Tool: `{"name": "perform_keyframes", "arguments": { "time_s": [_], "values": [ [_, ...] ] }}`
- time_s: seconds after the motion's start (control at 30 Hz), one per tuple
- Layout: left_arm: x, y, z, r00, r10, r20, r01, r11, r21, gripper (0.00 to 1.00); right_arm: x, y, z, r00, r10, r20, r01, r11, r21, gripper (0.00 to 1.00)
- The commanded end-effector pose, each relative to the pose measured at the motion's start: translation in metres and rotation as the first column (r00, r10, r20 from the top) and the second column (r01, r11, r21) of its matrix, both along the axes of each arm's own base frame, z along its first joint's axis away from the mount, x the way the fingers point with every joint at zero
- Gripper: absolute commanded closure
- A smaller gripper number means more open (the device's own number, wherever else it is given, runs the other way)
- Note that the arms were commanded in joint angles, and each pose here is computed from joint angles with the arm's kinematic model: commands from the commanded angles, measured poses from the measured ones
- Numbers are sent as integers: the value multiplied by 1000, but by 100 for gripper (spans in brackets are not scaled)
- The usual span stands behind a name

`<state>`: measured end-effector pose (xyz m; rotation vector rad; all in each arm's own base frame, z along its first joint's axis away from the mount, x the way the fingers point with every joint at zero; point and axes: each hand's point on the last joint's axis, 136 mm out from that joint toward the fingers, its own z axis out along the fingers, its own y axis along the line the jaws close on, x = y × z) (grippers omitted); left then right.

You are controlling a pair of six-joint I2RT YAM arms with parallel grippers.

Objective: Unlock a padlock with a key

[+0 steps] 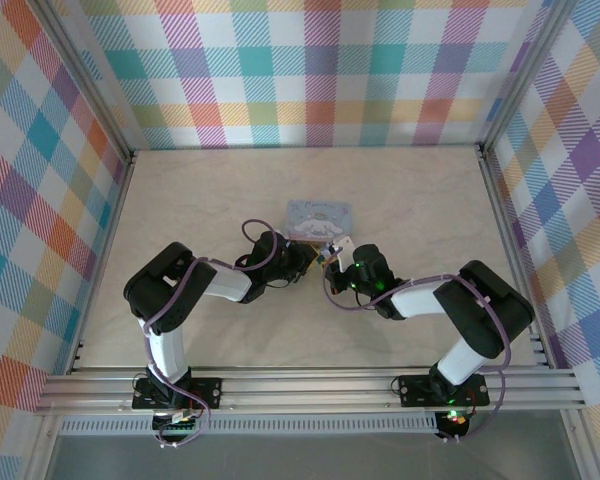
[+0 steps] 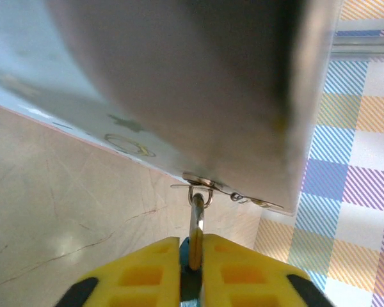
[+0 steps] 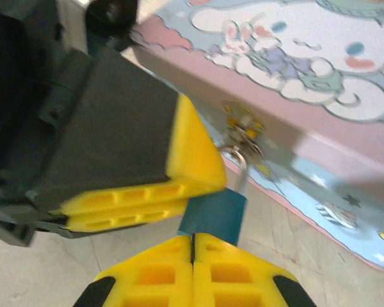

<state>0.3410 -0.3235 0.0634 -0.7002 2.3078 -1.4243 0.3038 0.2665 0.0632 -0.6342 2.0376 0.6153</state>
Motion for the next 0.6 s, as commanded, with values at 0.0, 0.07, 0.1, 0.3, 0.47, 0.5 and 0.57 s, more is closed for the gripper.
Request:
{"name": "perform_keyframes", "arguments": {
  "time_s": [0.0, 0.07, 0.1, 0.3, 0.47, 0.5, 0.57],
  "values": [
    [-7, -3, 20, 999, -35, 38, 34, 999, 12, 80, 1, -6, -7, 995, -50, -86, 50, 999, 3, 100],
    [-8, 2, 23, 998, -35, 47, 34, 999, 29, 74, 1, -8, -11, 989, -73, -129, 75, 997, 4, 100],
    [-8, 4, 25, 998, -35, 52, 33, 999, 35, 70, 1, -9, -12, 985, -82, -149, 85, 996, 19, 100],
    [-15, 21, 37, 996, -36, 85, 27, 994, 104, 57, -1, -5, -9, 957, -92, -276, 137, 979, 149, 100],
    [-17, 48, 56, 988, -37, 150, 0, 970, 243, 47, -2, 1, -8, 922, -81, -378, 186, 951, 249, 100],
    [-17, 55, 64, 985, -32, 170, -16, 961, 275, 45, -2, 1, -9, 914, -86, -396, 202, 944, 260, 100],
    [-16, 71, 73, 980, -31, 198, -38, 941, 336, 40, -3, 0, -12, 895, -95, -436, 235, 931, 279, 100]
  ]
}}
